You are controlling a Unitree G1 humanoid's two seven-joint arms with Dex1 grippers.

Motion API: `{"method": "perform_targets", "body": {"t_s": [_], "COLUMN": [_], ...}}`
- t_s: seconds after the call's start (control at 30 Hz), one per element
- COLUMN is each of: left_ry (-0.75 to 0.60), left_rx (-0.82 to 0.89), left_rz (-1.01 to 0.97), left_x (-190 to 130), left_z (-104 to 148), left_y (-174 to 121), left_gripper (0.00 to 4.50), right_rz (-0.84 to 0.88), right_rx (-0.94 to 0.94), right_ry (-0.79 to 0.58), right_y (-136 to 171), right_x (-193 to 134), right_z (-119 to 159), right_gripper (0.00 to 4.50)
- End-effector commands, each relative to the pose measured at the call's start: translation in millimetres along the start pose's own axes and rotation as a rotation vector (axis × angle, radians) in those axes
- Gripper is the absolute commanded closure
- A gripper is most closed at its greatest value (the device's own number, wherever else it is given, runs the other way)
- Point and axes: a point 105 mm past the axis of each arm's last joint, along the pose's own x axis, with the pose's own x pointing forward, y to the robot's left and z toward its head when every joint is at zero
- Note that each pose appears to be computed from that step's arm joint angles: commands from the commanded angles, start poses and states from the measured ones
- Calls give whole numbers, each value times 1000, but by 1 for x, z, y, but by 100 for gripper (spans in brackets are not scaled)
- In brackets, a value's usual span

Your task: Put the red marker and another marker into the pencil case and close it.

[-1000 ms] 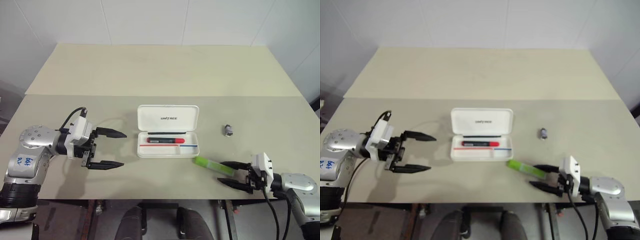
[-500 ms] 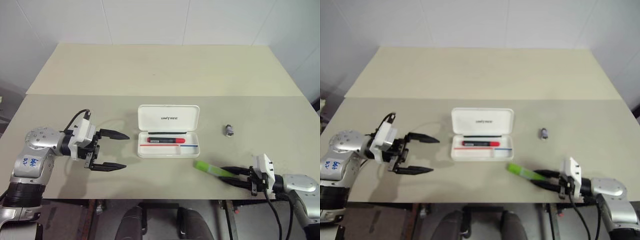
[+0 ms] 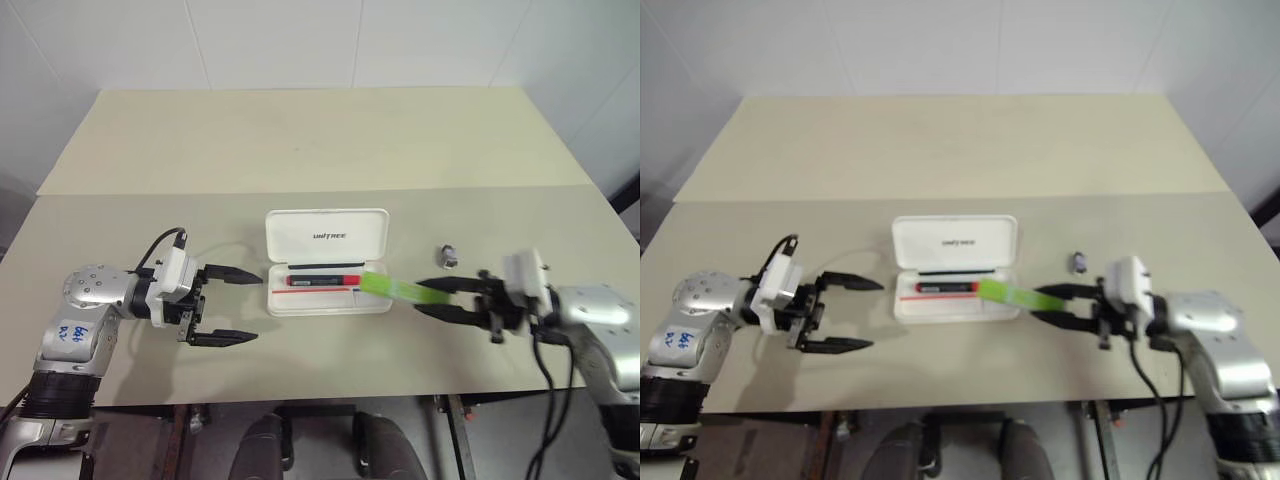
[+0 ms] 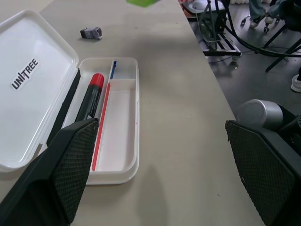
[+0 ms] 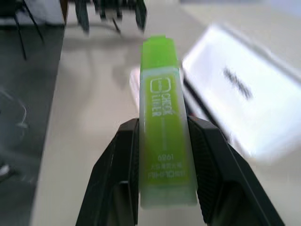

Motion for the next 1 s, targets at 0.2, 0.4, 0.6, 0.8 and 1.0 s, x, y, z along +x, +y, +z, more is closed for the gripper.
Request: {"method": "perform_targets", "body": {"t_s": [0.2,0.4,0.6,0.8,1.0], "left_ry": [-13,-2,14,10,7], "left_rx": [27,27,24,29,30], "left_rz": [53,77,102,108,113], "left_x": [-2,-6,-11,-10,-9], "left_z": [3,1,0,1,2], "left_y": [3,0,-3,-3,-3], "left_gripper": [0,0,0,0,0], "right_rz": [115,182,197,202,238], "right_rx": [-29,-33,-15,-12,-6], "right_ry": [18,73,112,147,141], "right_y": [-3,-4,-9,-15,-13], "right_x": [68,90,97,108,118], "right_z": [-1,-11,-24,-38,-38], "right_gripper": [338,338,338,338,338]}}
